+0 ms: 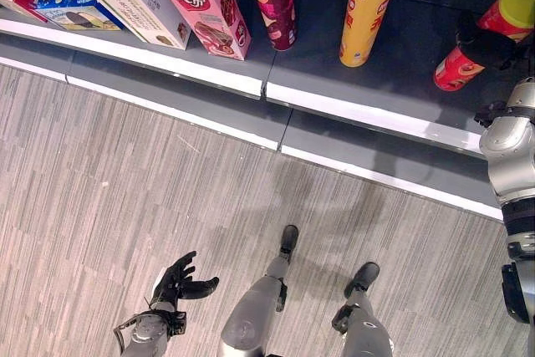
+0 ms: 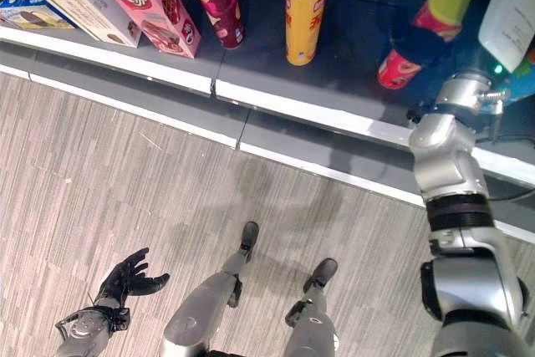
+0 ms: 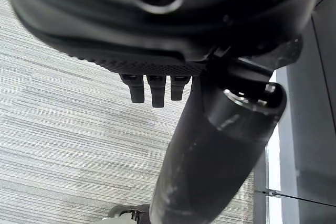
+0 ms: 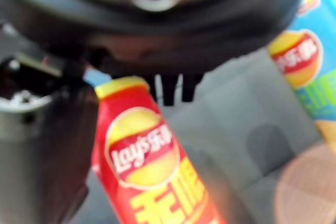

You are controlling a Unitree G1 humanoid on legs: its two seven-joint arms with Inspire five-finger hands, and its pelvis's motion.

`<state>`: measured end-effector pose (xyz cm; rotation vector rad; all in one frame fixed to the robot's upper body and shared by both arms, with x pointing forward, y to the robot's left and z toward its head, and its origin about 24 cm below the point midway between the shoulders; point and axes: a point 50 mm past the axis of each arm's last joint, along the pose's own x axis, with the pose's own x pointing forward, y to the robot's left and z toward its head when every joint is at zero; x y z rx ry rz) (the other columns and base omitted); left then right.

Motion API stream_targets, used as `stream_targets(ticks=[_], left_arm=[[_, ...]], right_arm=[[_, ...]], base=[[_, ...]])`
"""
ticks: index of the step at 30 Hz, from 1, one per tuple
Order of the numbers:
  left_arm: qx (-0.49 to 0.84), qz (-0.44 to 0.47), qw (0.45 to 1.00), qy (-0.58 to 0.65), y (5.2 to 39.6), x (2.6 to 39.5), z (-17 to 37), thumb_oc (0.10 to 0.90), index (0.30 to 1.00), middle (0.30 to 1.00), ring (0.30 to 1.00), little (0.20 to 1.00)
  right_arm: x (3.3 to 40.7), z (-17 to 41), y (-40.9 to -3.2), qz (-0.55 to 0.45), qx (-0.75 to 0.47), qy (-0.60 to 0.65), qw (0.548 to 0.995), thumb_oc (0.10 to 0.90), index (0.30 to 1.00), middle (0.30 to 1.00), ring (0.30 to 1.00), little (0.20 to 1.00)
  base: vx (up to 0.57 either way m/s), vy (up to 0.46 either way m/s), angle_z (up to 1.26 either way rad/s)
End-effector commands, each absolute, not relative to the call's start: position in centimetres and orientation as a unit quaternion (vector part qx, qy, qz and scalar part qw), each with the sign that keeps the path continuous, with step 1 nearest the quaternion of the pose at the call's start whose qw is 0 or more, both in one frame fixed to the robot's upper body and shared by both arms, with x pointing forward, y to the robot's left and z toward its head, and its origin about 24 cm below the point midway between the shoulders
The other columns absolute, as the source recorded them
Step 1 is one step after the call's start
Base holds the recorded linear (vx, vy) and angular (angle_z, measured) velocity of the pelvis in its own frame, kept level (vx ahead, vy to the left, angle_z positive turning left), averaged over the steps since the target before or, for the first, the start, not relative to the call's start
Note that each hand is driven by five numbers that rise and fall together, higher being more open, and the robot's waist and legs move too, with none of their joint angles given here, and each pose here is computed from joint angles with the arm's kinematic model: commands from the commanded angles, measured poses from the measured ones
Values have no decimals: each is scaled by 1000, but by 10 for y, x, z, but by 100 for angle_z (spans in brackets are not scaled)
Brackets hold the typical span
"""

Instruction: Put the goods on the table back onto the shelves and tidy them up.

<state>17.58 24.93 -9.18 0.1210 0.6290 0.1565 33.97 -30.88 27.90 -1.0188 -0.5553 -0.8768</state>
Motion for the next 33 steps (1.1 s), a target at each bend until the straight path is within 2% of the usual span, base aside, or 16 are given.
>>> stream_targets(ticks=[1,15,26,33], left_arm=[[97,108,939,311,274,166,-89,800,900,900,900,900],[105,108,934,324,274,164,-93,800,900,900,900,900],[111,107,928,339,276,161,-97,800,900,900,900,900],[116,111,916,368,279,151,-105,800,900,900,900,900]], right_arm=[[322,343,-300,-427,-457,-368,689,800,900,900,900,900],[304,358,-295,-453,-461,-417,639,800,900,900,900,900],[304,358,-290,-438,-478,-419,635,800,900,900,900,900],[311,344,-281,-400,-497,-412,650,800,900,900,900,900]], base=[[0,0,0],[0,0,0],[0,0,0],[25,-11,0]])
